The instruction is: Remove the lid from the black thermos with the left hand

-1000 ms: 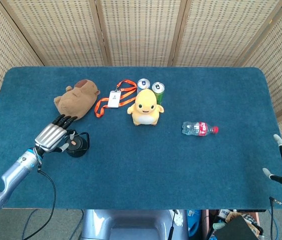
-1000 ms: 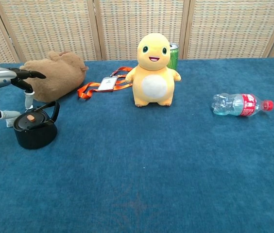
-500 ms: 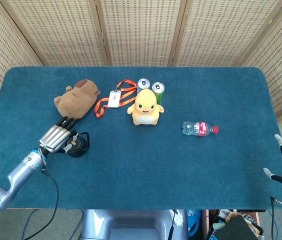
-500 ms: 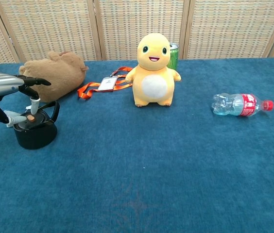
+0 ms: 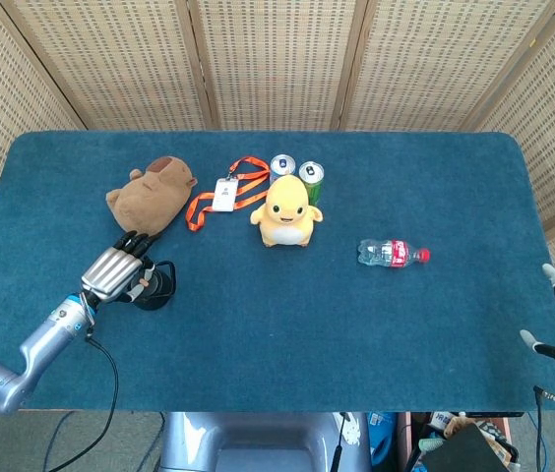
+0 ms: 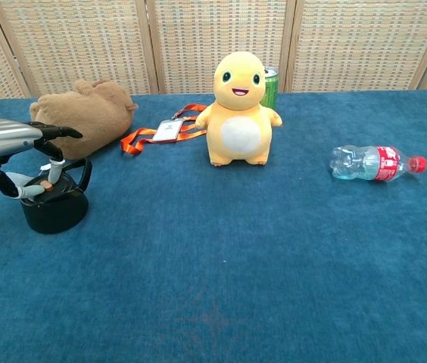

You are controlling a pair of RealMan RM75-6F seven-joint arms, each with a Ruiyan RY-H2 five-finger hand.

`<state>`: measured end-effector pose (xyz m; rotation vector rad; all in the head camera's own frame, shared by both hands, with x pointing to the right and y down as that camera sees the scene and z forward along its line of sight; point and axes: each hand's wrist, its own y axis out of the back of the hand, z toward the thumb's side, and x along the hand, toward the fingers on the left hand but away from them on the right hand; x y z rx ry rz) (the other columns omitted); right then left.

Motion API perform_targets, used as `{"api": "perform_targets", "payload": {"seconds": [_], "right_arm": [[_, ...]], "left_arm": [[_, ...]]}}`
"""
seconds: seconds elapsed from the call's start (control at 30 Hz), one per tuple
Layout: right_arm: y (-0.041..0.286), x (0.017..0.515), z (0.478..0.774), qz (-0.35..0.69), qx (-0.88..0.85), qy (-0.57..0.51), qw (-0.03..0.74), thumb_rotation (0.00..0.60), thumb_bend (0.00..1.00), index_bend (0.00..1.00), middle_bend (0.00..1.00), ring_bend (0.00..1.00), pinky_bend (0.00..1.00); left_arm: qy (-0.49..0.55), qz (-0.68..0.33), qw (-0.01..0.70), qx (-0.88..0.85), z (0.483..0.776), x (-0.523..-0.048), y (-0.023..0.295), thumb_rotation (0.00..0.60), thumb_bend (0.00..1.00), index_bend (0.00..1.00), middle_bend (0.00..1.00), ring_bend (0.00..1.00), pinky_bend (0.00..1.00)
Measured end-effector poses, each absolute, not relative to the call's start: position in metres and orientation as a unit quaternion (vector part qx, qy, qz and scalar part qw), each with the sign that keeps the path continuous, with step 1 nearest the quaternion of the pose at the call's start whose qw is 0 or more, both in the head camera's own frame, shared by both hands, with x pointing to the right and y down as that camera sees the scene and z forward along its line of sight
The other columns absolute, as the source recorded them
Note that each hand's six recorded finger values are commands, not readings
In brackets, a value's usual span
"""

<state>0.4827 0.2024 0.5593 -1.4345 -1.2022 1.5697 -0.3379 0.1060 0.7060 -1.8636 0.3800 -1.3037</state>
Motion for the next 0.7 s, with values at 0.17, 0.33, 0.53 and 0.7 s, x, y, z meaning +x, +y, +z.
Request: {"api": "perform_targets", "payload": {"seconds": [0.17, 0.33, 0.53, 0.7], "right_arm": [[0.202, 0.482, 0.559, 0.604, -0.552, -0.462, 0.343, 0.600, 0.00, 0.00, 0.00, 0.00, 0.00], [0.203, 0.482, 0.560, 0.603, -0.553, -0.462, 0.342, 0.600, 0.00, 0.00, 0.00, 0.00, 0.00], [0.203, 0.480, 0.559, 0.601, -0.556, -0.462, 0.342, 0.600, 0.00, 0.00, 0.00, 0.00, 0.00], [0.204, 0.479, 0.558, 0.598, -0.558, -0.462, 0.342, 0.600, 0.00, 0.00, 0.00, 0.00, 0.00]], "left_arm": [[0.154, -0.514, 0.407, -0.739, 0.703, -0.336, 0.105, 0.600, 0.40, 0.58, 0.00, 0.00, 0.00], [0.168, -0.505, 0.411, -0.740, 0.693, -0.334, 0.100, 0.600, 0.40, 0.58, 0.00, 0.00, 0.00], [0.198, -0.488, 0.415, -0.742, 0.665, -0.338, 0.094, 0.600, 0.40, 0.58, 0.00, 0.00, 0.00], [0.225, -0.495, 0.406, -0.735, 0.645, -0.363, 0.107, 0.600, 0.40, 0.58, 0.00, 0.00, 0.00]]}}
